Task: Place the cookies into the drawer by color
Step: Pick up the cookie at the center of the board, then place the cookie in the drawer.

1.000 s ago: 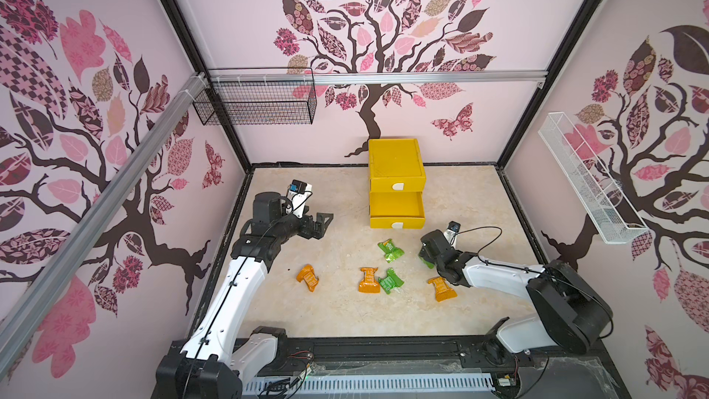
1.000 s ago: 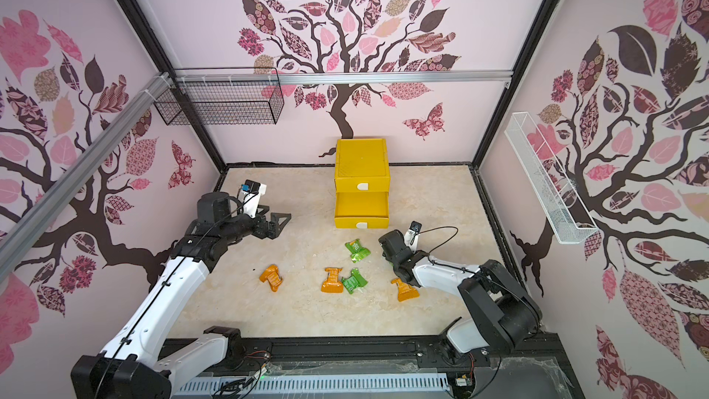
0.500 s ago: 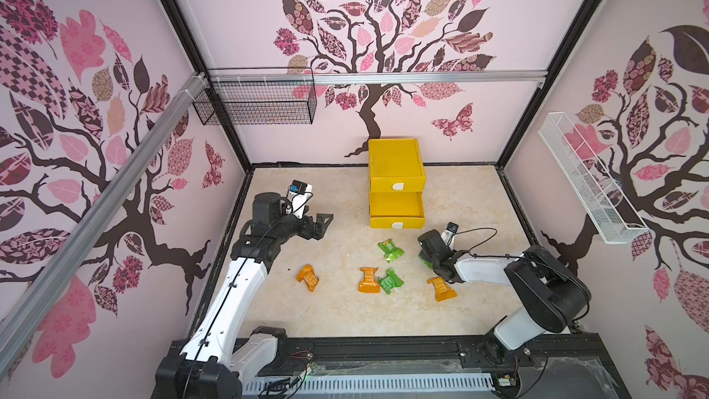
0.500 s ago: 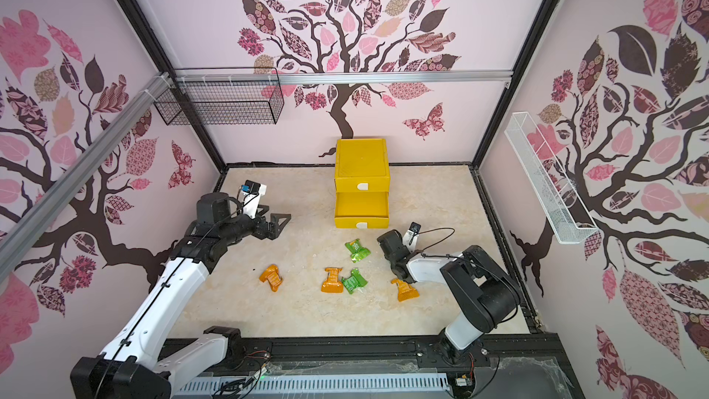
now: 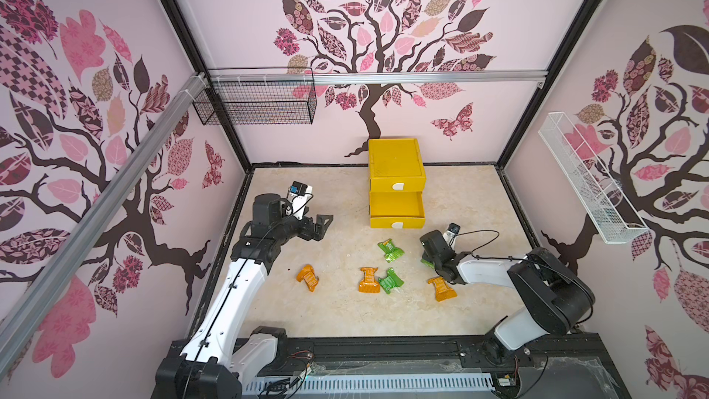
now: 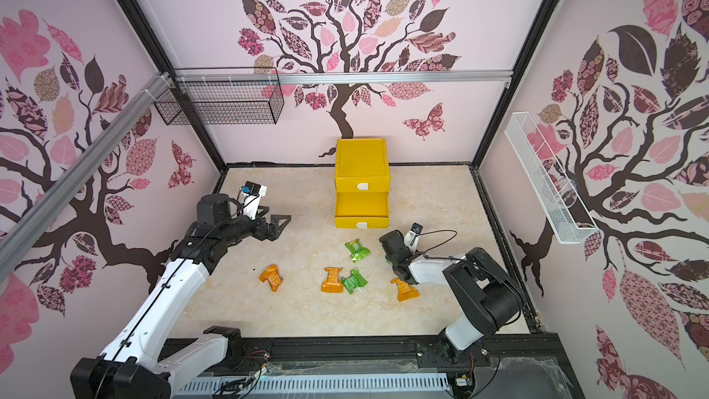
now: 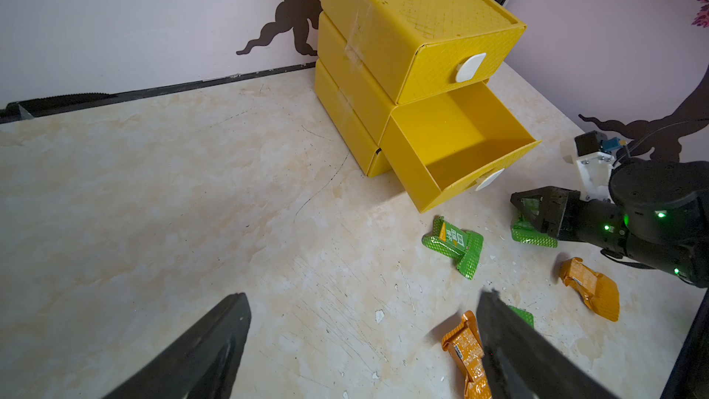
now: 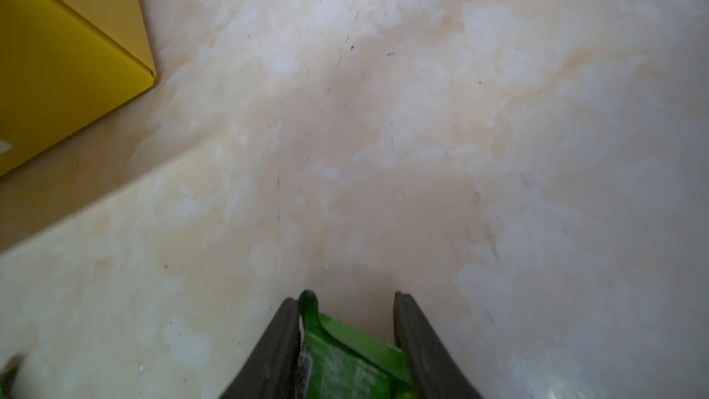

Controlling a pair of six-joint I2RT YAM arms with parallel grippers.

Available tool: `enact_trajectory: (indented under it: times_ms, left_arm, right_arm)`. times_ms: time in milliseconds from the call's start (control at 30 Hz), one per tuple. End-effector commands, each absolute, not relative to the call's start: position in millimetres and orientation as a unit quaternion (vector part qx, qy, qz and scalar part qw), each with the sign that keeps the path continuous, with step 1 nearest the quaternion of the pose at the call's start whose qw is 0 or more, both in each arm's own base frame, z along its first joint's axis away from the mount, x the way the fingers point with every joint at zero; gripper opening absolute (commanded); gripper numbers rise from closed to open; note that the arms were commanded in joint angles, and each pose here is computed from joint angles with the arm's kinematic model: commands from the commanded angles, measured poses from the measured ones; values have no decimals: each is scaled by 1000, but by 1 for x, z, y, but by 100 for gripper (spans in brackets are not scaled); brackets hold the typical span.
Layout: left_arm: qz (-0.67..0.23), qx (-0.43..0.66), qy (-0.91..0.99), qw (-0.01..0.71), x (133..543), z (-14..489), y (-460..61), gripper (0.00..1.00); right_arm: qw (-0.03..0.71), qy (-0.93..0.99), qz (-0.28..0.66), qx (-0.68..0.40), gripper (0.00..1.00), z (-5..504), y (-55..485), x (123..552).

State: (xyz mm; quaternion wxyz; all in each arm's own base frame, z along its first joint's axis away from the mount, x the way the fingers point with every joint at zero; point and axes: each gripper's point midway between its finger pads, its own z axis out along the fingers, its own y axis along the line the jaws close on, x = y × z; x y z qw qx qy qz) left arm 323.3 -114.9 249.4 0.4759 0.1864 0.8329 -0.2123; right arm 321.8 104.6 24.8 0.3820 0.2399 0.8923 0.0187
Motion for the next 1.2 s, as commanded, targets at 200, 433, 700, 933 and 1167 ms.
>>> enact_trajectory:
  times_ms: [200,433,700,933,1167]
  left_arm:
    - [-213,200,822,489,319,256,-115,97]
    - [-236,217,813,486,312,259,-123,97]
    - [-274,253,796,477,297,262,-137,97]
    - [-285,266,789,475,293,263,-142,97]
    - [-283,267,790,475,293,262,-142,97]
  right_arm:
    - [398,886,19,237,25,57,91,306]
    - [429,877,35,215,23,101,92,307]
    - [452,869,78,187,22,156,104,312]
    - [473,860,125,144,22,211,130,328]
    - [501,841,162,125,22,248,161,363]
